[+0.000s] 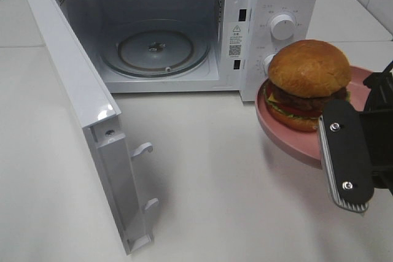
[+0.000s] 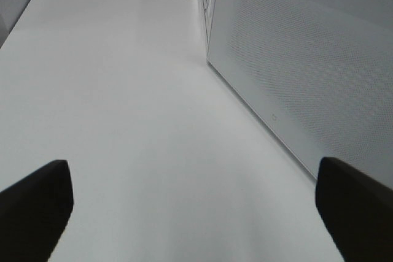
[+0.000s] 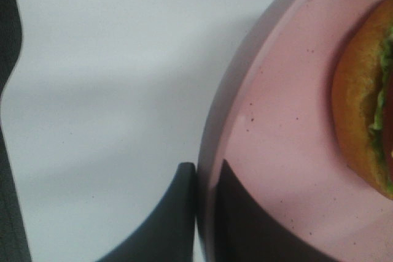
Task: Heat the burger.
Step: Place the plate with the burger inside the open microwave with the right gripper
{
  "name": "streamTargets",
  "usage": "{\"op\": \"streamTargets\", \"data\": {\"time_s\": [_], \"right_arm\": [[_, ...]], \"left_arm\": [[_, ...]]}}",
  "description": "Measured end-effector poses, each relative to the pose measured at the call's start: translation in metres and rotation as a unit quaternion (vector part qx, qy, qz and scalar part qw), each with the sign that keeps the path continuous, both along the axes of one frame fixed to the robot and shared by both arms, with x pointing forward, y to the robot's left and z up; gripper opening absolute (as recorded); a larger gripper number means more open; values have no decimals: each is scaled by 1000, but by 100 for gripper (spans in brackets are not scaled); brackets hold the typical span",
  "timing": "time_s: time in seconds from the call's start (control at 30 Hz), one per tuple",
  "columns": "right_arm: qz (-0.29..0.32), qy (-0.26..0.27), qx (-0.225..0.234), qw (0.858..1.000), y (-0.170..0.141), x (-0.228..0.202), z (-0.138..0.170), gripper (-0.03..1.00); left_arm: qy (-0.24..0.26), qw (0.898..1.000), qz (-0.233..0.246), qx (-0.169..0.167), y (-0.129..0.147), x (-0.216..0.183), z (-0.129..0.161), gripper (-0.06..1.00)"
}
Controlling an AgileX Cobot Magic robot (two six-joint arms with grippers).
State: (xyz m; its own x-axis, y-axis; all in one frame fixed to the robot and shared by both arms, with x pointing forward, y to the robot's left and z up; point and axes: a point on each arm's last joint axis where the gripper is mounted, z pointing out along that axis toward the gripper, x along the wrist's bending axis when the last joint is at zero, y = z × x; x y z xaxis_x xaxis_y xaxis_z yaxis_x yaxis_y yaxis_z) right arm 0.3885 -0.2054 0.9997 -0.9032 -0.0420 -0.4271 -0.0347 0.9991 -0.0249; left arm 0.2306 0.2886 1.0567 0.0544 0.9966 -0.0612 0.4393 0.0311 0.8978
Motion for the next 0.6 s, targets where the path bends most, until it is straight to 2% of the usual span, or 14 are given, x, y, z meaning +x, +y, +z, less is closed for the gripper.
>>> {"op": "streamTargets", "data": {"time_s": [0.03,0.13,0.2,0.3,0.6], "right_arm": [[29,6,-6,1000,1,-1,-1,7],[41,10,-8,999,2,-2,-1,7],[85,11,-12,996,4,-3,-2,8],[121,4,-16,992,6,-2,-2,8],[182,-35,-6,983,14,3,0,8]], "left_arm": [[0,1000,0,0,0,0,0,99],[0,1000,0,0,0,0,0,99],[0,1000,0,0,0,0,0,99],[0,1000,0,0,0,0,0,99],[0,1000,0,0,0,0,0,99]]}}
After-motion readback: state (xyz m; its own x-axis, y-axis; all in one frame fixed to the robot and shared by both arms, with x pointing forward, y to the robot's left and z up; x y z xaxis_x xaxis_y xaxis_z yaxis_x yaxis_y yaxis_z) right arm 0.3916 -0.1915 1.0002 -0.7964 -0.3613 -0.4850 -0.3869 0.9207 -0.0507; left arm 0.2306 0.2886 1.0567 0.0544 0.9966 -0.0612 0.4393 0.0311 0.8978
